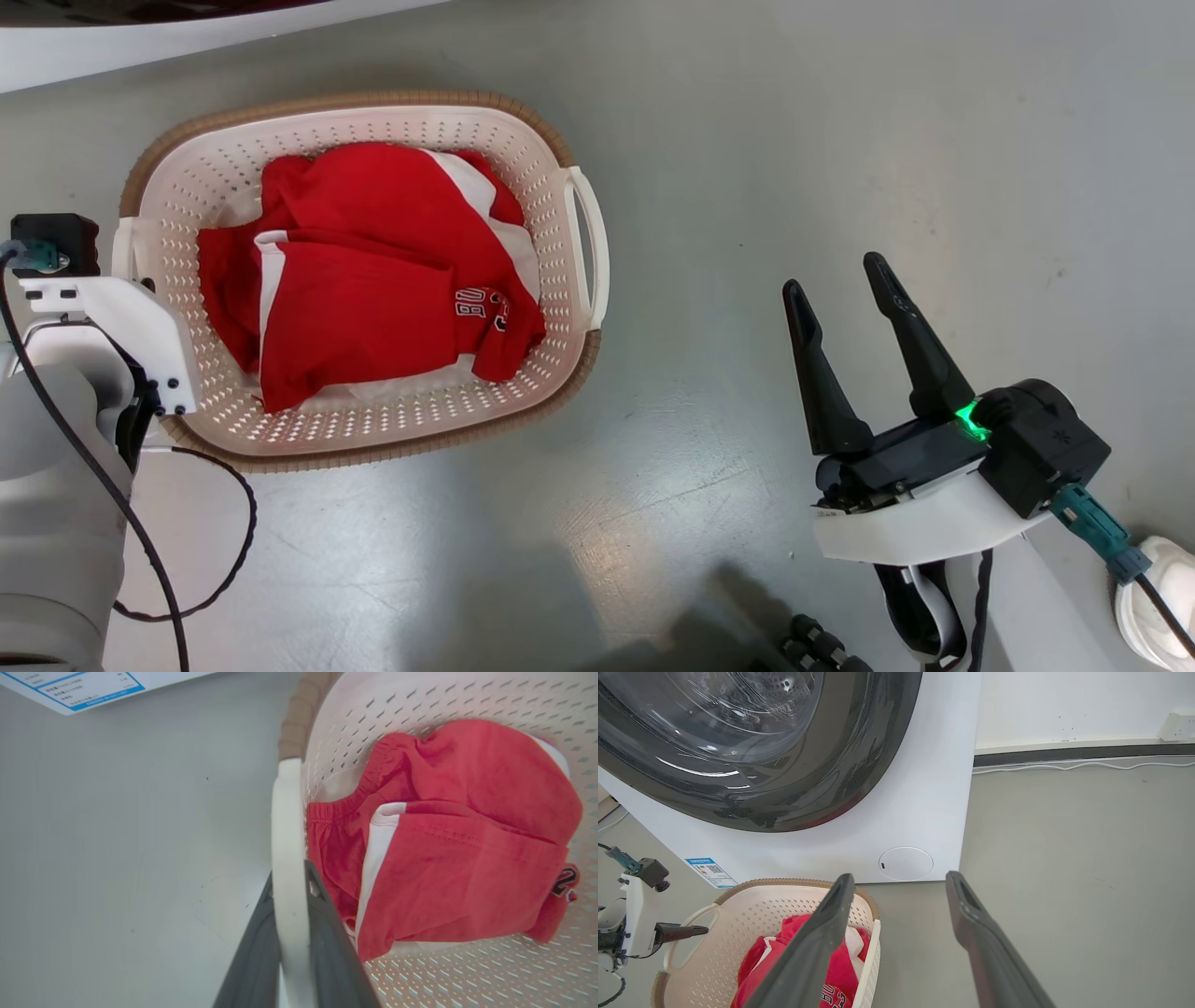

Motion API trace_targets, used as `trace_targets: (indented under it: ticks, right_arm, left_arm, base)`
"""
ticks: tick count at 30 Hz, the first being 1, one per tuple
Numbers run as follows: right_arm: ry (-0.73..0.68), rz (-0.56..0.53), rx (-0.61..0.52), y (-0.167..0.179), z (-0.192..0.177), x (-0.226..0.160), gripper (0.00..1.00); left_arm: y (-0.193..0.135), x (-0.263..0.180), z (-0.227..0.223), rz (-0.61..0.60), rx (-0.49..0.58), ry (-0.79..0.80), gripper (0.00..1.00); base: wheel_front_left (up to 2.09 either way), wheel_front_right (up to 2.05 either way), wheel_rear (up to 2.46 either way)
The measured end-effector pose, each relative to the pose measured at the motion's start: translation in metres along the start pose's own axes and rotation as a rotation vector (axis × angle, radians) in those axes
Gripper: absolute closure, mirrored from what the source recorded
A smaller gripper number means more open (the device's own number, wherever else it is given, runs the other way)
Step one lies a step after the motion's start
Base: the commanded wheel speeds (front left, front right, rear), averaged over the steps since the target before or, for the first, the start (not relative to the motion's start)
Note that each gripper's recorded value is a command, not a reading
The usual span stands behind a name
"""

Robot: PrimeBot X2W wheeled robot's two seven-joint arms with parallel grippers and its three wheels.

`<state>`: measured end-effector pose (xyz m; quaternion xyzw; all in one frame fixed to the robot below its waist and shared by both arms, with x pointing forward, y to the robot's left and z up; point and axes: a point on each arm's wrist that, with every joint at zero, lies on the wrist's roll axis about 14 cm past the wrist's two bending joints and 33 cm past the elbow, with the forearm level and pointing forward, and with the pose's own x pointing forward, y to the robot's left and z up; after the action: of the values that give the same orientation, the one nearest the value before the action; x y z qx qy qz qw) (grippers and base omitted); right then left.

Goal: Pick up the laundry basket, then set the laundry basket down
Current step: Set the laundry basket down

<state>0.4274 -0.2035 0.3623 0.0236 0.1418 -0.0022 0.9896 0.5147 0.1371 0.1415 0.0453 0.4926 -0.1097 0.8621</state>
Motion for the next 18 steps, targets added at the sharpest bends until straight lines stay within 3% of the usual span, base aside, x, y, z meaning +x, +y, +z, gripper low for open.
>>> trace_targets:
  ticks: [18]
  right_arm:
    - [-0.016, 0.055, -0.004, 0.017, 0.001, 0.012, 0.00]
  left_arm:
    - [-0.001, -0.018, -0.012, 0.041, -0.122, 0.013, 1.00]
  base:
    - [0.00, 0.00, 0.00]
